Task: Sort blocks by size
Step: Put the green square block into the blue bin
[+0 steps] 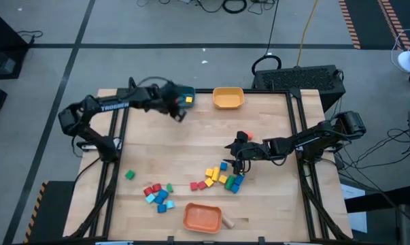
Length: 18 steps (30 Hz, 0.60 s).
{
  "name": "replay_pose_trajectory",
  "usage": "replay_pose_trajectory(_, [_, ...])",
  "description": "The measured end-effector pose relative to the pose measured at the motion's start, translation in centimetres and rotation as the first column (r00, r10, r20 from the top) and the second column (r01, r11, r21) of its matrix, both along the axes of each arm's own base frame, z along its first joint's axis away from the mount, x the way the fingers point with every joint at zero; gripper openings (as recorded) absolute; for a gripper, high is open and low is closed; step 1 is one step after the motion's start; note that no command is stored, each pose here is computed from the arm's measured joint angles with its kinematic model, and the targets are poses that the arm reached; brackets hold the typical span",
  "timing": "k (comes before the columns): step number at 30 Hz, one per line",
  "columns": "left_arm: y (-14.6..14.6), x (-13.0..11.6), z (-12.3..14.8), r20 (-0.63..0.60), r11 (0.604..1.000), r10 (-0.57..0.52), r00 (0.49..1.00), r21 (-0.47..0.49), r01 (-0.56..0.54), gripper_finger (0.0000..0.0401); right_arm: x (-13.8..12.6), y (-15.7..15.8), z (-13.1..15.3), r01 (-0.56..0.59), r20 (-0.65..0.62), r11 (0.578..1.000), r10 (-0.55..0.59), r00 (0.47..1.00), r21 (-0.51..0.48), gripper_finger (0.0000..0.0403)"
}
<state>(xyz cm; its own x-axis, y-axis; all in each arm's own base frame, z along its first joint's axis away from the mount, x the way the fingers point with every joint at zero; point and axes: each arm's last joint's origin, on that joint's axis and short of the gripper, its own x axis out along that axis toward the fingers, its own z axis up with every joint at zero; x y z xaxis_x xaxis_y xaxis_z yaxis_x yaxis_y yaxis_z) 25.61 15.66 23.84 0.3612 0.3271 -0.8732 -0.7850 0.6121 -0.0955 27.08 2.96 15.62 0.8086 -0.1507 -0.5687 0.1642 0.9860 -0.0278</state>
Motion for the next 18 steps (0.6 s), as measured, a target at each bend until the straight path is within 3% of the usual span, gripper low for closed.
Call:
replay_pose_trajectory(5, [4.3, -0.2, -1.3, 0.078, 0.997, 0.060, 0.995, 0.038, -0.063, 0.0136, 0.2, -0.5, 0.3, 0.027, 0.031, 0.999, -0.026, 0.999, -0.021, 0.0254])
replay_pose_trajectory(11, [7.5, 0.7, -3.5, 0.033, 0.997, 0.067, 0.997, 0.025, -0.068, 0.0136, 0.1, -0.6, 0.1, 0.040, 0.017, 0.999, -0.040, 0.999, -0.010, 0.0254])
replay_pose_trajectory(18, [9.8, 2.1, -4.2, 0.010, 0.997, 0.073, 0.997, 0.039, -0.073, 0.0136, 0.1, -0.6, 0.1, 0.041, 0.014, 0.999, -0.041, 0.999, -0.010, 0.0254])
